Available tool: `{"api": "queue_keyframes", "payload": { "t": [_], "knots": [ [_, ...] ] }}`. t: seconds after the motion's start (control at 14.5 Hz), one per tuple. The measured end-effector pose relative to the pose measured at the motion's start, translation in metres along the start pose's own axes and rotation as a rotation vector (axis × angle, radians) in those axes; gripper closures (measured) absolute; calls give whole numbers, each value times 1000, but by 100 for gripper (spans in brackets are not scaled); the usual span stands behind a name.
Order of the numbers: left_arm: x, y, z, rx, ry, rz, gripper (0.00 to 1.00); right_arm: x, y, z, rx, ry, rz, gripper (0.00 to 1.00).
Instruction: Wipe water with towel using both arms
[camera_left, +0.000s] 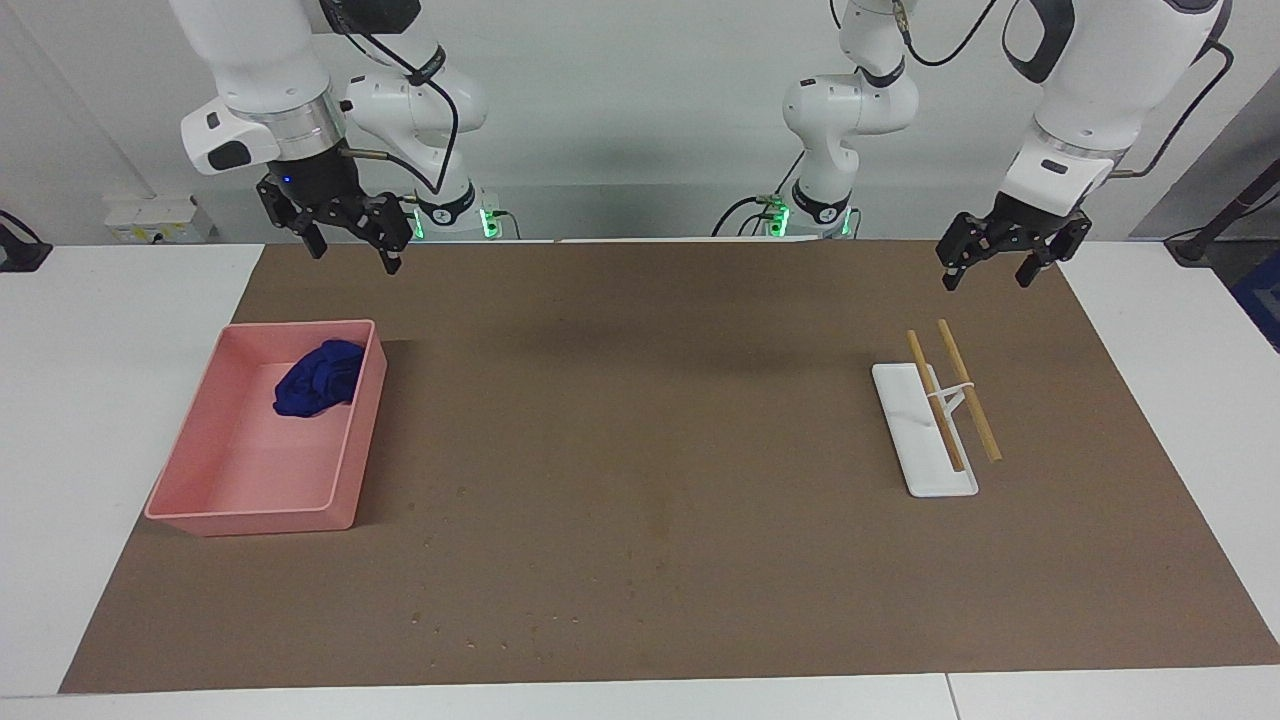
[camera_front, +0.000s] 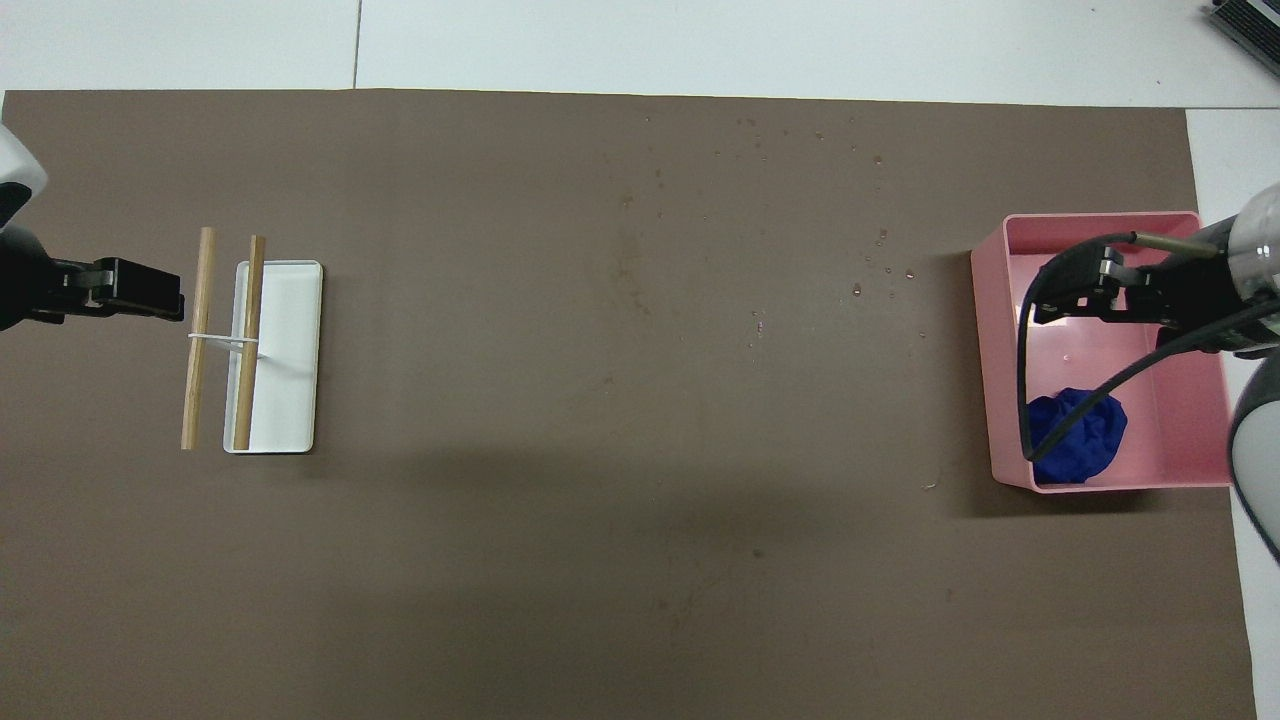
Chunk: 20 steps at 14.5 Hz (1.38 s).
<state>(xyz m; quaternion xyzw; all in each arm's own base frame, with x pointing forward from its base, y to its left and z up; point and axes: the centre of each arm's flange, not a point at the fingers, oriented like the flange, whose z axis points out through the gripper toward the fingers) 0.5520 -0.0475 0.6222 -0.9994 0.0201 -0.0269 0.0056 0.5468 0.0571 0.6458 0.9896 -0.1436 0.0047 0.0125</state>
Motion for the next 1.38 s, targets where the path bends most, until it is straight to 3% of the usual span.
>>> {"api": "queue_keyframes", "payload": {
  "t": [0.28, 0.55, 1.38],
  "knots": [
    [0, 0, 0, 0, 1, 0, 0, 1, 4, 1, -1, -4, -28, 0],
    [0, 0, -1, 0, 1, 0, 0, 1, 5, 5, -4, -12, -145, 0],
    [0, -1, -1, 0, 2, -1, 0, 0, 5, 8, -6, -20, -157, 0]
  ]
}}
